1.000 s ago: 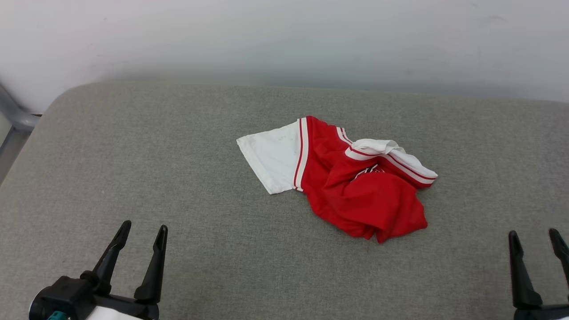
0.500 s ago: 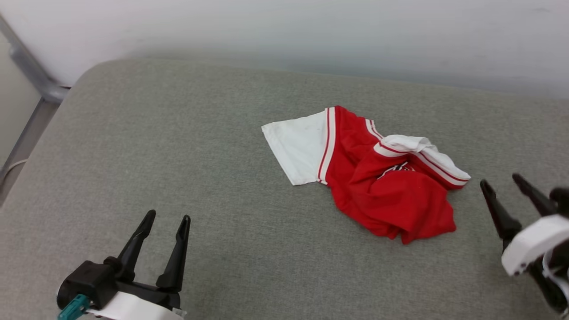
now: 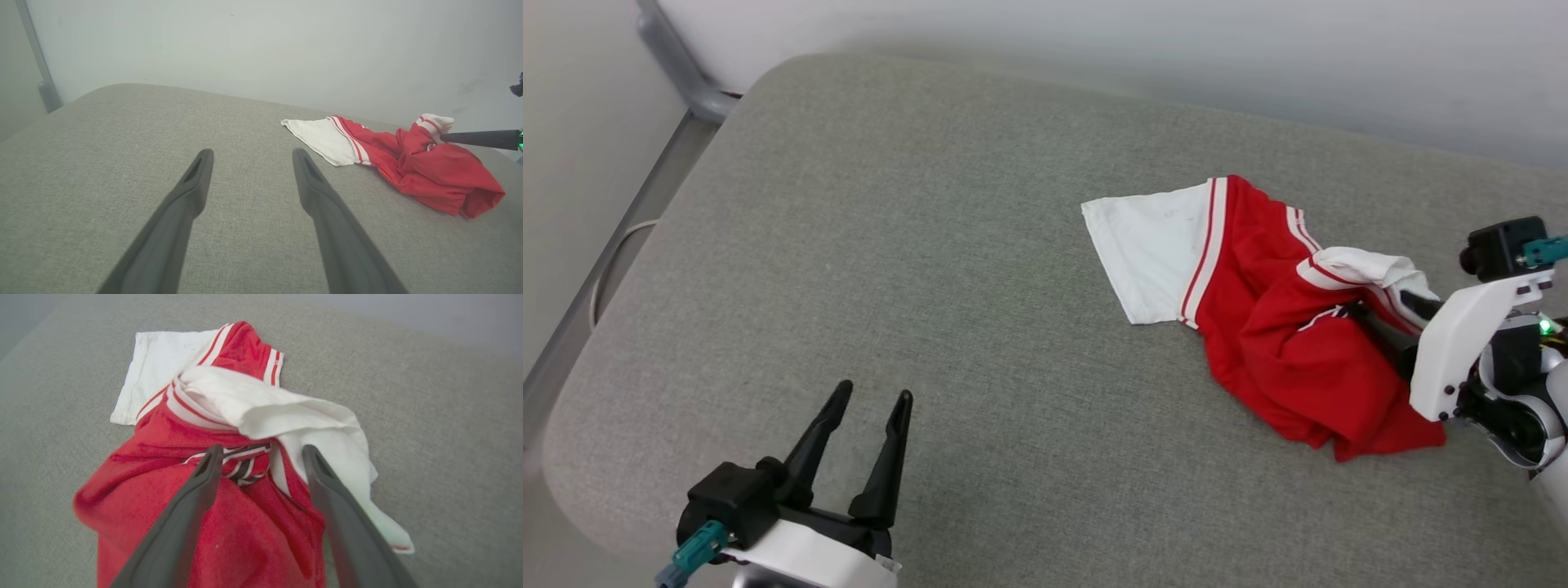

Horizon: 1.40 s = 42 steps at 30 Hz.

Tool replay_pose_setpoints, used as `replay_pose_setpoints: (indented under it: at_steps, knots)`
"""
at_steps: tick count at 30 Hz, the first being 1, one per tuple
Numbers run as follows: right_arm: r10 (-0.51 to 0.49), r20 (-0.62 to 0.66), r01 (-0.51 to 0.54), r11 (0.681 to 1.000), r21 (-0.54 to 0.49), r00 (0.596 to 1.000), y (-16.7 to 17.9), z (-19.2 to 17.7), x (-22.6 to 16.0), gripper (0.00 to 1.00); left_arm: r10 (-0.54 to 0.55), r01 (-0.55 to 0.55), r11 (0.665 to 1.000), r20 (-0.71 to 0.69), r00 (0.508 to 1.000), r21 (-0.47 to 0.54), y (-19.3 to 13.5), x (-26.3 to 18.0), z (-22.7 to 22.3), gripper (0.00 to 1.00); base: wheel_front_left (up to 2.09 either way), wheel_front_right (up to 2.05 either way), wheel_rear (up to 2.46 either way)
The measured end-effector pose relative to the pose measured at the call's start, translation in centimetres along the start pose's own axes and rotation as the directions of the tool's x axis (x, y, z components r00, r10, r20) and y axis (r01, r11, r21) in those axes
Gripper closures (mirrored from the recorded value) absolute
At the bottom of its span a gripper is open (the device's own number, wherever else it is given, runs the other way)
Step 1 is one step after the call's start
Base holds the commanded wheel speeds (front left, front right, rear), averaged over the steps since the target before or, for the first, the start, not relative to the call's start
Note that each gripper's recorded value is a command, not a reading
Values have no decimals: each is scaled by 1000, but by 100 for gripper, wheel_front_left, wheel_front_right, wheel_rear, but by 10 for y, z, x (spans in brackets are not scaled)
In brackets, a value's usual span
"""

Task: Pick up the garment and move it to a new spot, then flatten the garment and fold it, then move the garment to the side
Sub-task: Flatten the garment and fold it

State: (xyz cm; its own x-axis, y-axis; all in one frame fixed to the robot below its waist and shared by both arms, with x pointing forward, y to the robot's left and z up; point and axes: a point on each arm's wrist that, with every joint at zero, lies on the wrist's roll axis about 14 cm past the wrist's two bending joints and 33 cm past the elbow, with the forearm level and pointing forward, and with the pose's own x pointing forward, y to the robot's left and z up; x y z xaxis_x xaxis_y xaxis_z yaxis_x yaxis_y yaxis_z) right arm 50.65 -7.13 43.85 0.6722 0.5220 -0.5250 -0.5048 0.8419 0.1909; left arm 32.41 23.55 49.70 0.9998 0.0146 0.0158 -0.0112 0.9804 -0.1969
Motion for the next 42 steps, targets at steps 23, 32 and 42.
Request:
replay_pose_setpoints:
  at_steps: [23,32,42]
  knots:
    - [55,-341,-77,996,-51,939,29,-47,17,100,-38,36,999,-43,998,-39,-16,16,-17,0,0,0,0]
    - [-38,-145,21,993,-113,989,-22,31,-45,100,-96,94,994,-31,995,-53,-32,27,-16,0,0,0,0]
    - [47,-368,6,990,140,929,12,-123,-77,100,-88,83,994,-75,993,-73,-32,28,-32,0,0,0,0]
